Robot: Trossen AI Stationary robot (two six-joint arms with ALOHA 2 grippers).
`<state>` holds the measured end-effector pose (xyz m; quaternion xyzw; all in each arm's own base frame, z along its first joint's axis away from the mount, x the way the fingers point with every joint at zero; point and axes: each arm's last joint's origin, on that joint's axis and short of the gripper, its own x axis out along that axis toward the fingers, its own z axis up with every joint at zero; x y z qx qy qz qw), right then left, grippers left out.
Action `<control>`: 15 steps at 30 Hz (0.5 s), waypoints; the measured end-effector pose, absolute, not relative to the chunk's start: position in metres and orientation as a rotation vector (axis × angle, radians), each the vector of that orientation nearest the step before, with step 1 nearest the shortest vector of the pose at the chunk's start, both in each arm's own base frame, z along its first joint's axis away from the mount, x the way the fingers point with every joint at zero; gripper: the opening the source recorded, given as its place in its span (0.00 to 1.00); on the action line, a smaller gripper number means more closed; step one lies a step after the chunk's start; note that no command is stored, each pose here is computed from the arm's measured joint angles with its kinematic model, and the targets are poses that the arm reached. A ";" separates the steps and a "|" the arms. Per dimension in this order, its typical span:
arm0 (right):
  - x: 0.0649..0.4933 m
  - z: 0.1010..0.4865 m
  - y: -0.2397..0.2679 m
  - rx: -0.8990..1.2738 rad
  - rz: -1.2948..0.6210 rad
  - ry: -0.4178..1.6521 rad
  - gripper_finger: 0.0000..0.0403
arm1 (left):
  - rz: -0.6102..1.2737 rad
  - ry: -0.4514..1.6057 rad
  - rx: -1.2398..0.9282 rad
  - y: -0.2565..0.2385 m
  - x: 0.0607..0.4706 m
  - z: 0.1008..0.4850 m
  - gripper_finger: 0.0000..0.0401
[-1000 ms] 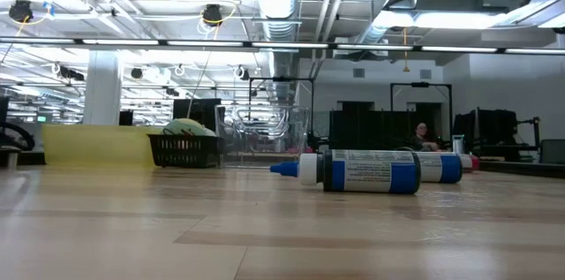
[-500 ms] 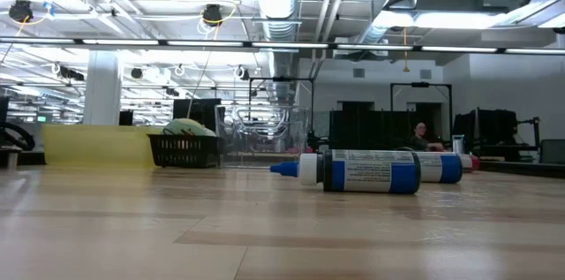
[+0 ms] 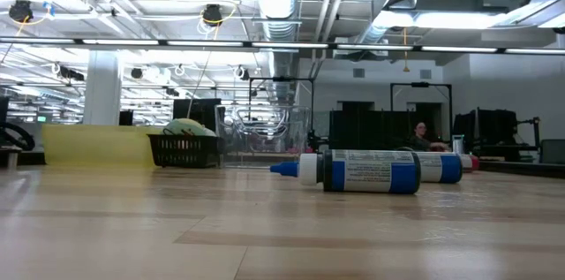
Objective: Pick & Place Food Item
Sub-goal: Put the orange food coloring bottle into the transparent bin
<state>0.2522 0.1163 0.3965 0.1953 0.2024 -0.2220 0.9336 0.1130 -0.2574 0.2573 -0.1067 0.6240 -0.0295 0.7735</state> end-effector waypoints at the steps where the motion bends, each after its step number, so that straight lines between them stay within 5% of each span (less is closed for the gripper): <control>1: 0.252 0.397 0.117 0.399 -0.453 0.414 0.38 | -0.061 1.352 -0.229 -0.257 0.113 0.257 0.59; 15: 0.248 0.397 0.124 0.407 -0.448 0.401 0.38 | -0.067 1.364 -0.231 -0.256 0.112 0.244 0.59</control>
